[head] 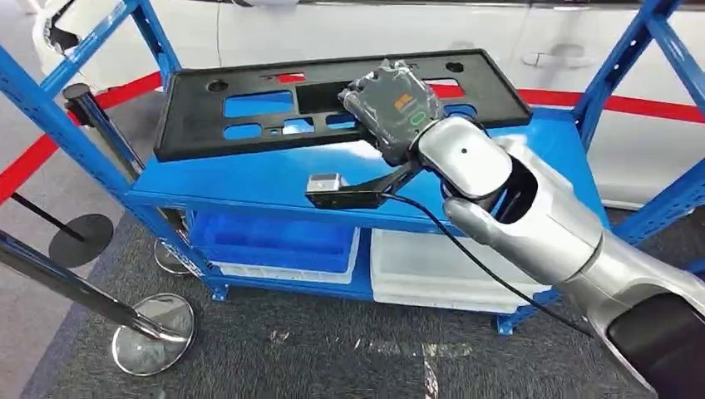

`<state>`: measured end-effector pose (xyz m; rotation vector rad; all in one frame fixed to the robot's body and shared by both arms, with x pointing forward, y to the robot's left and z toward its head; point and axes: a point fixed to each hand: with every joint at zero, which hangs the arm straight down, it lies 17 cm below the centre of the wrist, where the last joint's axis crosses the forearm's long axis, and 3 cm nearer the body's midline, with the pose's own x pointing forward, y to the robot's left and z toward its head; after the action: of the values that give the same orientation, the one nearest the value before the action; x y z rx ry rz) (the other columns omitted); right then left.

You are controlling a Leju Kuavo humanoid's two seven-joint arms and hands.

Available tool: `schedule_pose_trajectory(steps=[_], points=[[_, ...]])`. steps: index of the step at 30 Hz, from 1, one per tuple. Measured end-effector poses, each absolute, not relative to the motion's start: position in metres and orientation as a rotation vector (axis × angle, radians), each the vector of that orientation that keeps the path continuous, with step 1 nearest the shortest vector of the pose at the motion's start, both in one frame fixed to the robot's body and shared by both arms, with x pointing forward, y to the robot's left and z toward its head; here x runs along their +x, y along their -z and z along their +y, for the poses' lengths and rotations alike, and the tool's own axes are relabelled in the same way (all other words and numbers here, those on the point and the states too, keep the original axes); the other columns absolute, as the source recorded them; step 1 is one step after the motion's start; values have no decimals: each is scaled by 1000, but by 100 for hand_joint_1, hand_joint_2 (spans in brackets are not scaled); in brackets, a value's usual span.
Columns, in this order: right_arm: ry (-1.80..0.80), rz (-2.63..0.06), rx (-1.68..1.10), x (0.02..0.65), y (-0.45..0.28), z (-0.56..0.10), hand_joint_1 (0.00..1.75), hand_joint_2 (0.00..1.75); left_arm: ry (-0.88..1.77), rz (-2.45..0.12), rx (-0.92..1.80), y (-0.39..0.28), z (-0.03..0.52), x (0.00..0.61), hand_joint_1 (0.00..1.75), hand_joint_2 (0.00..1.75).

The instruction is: Take the parts from the cabinet and place them on the table.

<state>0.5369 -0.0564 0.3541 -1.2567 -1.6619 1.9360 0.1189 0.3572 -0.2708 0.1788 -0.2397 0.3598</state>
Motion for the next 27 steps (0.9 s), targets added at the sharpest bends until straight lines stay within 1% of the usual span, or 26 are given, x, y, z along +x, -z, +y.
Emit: schedule_pose_trajectory(steps=[27], points=[[-1934,-1671,-1263,537,-353,-57,161,175,-352,-240,180,269,365,121,0,175]])
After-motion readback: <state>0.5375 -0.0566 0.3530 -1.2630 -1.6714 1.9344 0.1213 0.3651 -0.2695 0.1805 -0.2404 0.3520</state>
